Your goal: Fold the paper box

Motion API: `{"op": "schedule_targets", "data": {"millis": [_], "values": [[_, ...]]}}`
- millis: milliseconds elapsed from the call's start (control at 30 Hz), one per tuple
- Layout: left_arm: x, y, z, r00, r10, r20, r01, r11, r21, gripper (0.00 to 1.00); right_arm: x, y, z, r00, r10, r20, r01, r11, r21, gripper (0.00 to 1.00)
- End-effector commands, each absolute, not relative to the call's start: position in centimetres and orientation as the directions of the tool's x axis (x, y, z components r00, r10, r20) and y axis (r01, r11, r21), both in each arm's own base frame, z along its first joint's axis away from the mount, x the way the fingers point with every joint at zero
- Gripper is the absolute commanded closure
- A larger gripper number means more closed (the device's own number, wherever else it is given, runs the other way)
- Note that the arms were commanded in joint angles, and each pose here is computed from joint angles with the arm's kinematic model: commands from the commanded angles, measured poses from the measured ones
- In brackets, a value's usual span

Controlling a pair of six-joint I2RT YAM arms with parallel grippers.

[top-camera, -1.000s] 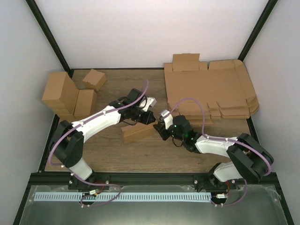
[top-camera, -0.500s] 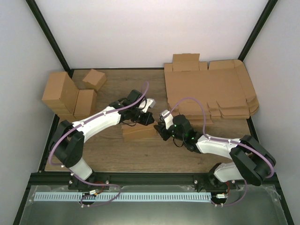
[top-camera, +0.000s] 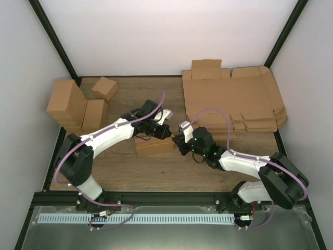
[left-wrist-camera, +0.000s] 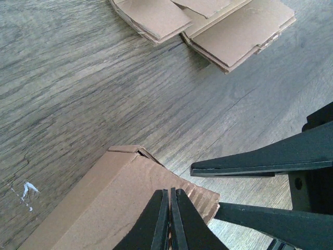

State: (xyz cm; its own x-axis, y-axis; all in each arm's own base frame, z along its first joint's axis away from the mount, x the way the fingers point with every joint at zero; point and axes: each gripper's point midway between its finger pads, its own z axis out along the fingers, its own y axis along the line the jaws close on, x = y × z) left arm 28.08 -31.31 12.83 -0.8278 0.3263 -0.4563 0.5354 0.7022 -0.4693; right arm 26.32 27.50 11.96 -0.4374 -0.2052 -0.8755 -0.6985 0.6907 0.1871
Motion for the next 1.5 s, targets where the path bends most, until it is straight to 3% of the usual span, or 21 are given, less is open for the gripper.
{"op": "schedule_targets", "data": {"millis": [0, 200, 867, 933, 1133, 1367, 1467], "values": [[28.2, -31.3, 12.8, -0.824, 0.326, -0.464, 0.541, 0.699, -0.468, 0.96, 27.2, 28.3, 13.3, -0.435, -0.183, -0.882, -0.691, 0.696, 0.196, 0.85], [28.1, -31.4, 12.8, -0.828, 0.323, -0.458, 0.536, 0.697, -0.477, 0.96, 27.0, 28.3, 13.1, -0.446, -0.194, -0.874, -0.691, 0.695, 0.198, 0.99], [27.3, -30.5, 10.4, -0.873, 0.279, -0.4, 0.462, 0.735, -0.497, 0.96, 25.4, 27.6, 7.1, -0.57, -0.261, -0.779, -0.624, 0.755, 0.204, 0.99], [27.4, -30.5, 10.6, -0.872, 0.278, -0.404, 0.464, 0.735, -0.495, 0.96, 25.5, 27.6, 8.9, -0.553, -0.233, -0.8, -0.623, 0.753, 0.211, 0.95], [27.7, -30.4, 10.9, -0.867, 0.28, -0.413, 0.469, 0.741, -0.48, 0.96, 25.0, 28.1, 12.9, -0.501, -0.216, -0.838, -0.668, 0.712, 0.216, 0.65], [28.5, -30.5, 12.5, -0.853, 0.276, -0.444, 0.48, 0.748, -0.458, 0.96, 25.1, 28.2, 14.5, -0.527, -0.183, -0.83, -0.658, 0.706, 0.262, 0.56], [29.3, -30.0, 14.3, -0.839, 0.26, -0.478, 0.479, 0.769, -0.423, 0.96, 26.1, 28.0, 16.6, -0.542, -0.124, -0.831, -0.645, 0.695, 0.317, 0.58]]}}
